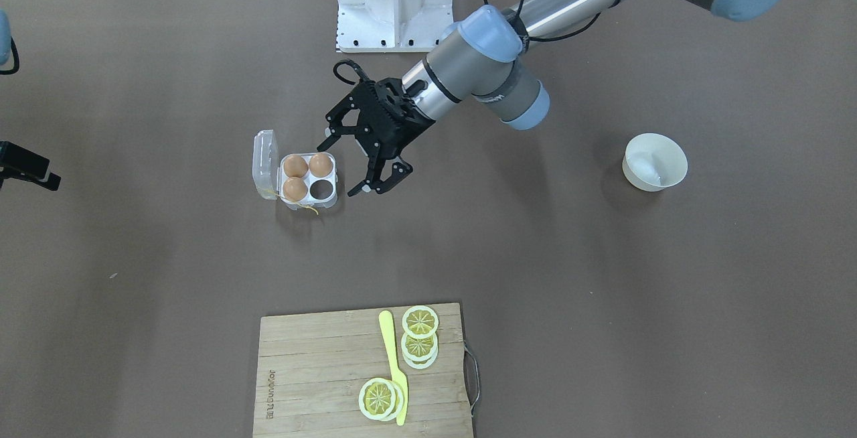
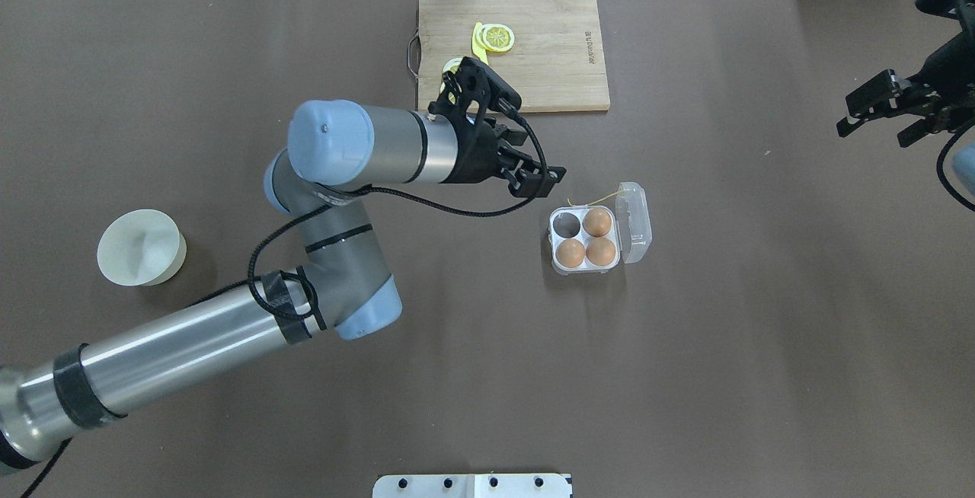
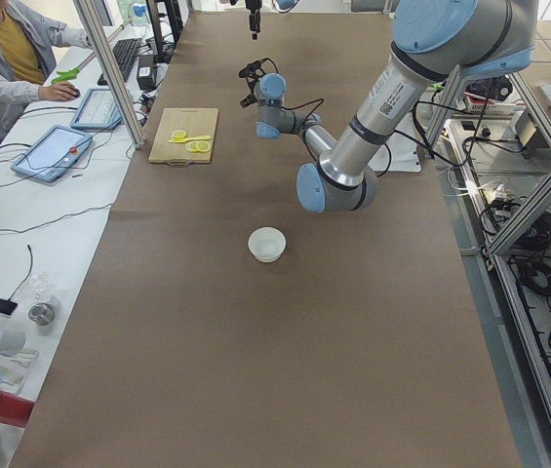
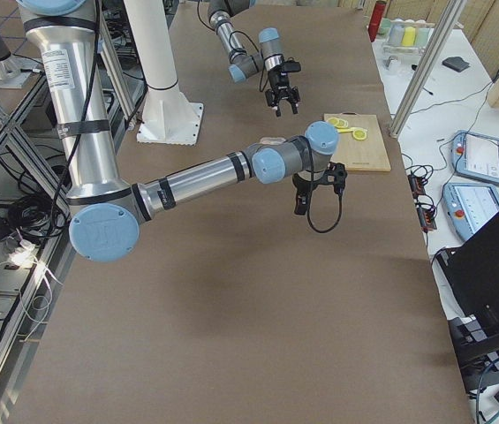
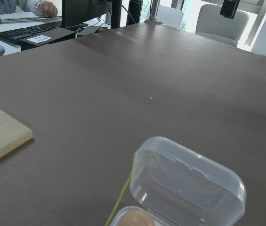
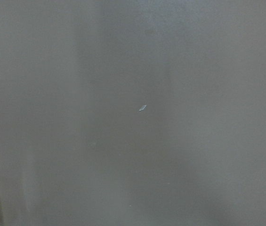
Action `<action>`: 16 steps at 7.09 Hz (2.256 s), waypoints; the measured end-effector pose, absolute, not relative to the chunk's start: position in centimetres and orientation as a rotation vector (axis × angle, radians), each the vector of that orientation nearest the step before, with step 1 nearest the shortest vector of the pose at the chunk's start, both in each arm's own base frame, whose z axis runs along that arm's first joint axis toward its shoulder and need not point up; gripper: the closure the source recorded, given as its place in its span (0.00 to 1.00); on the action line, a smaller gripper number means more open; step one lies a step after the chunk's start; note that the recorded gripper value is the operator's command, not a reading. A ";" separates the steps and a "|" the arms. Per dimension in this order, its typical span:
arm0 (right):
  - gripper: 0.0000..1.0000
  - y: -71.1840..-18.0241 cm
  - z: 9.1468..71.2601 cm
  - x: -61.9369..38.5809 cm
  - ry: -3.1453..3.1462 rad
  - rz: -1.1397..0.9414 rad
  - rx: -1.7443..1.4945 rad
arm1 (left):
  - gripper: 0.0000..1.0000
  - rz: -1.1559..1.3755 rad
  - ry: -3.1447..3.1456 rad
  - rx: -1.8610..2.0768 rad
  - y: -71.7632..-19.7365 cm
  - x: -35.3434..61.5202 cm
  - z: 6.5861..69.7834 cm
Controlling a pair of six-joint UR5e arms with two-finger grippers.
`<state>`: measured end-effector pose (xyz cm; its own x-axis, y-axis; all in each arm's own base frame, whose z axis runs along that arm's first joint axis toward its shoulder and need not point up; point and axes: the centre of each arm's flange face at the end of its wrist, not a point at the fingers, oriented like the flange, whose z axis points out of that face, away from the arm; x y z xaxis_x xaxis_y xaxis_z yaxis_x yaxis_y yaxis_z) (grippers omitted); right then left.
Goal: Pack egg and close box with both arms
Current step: 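Raise the left gripper away from the box while the right arm reaches in, then push the clear lid down over the eggs with the right gripper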
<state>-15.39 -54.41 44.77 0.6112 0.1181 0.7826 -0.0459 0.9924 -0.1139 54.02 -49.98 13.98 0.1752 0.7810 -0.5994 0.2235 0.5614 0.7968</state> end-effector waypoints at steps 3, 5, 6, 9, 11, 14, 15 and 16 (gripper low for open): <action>0.47 -52.8 40.0 -22.4 -0.889 0.136 -0.113 | 1.00 0.454 1.442 0.699 -57.6 42.3 15.6; 0.49 -50.4 37.5 -27.9 -0.893 0.094 -0.145 | 1.00 0.400 1.485 0.594 -59.6 37.5 15.3; 0.56 -49.4 36.5 -30.4 -0.889 0.074 -0.150 | 1.00 0.393 1.489 0.581 -59.9 36.8 15.3; 1.00 -47.6 34.6 -34.2 -0.888 0.046 -0.159 | 1.00 0.393 1.494 0.579 -59.9 36.4 15.2; 1.00 -47.4 33.6 -35.2 -0.887 0.056 -0.154 | 1.00 0.398 1.497 0.584 -59.6 36.2 15.0; 1.00 -47.4 32.3 -36.2 -0.897 0.051 -0.146 | 1.00 0.403 1.500 0.590 -59.5 35.1 15.3; 1.00 -47.4 31.7 -36.6 -0.900 0.052 -0.143 | 1.00 0.410 1.503 0.587 -59.6 34.3 15.4; 1.00 -47.7 30.9 -37.2 -0.905 0.057 -0.138 | 1.00 0.414 1.504 0.585 -59.7 33.6 15.4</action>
<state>-37.17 -47.67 30.85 0.6167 0.1081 0.7798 0.0087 0.9895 -0.1440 33.61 -59.73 15.36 0.0398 0.5948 -0.8029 0.0998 0.7972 0.5954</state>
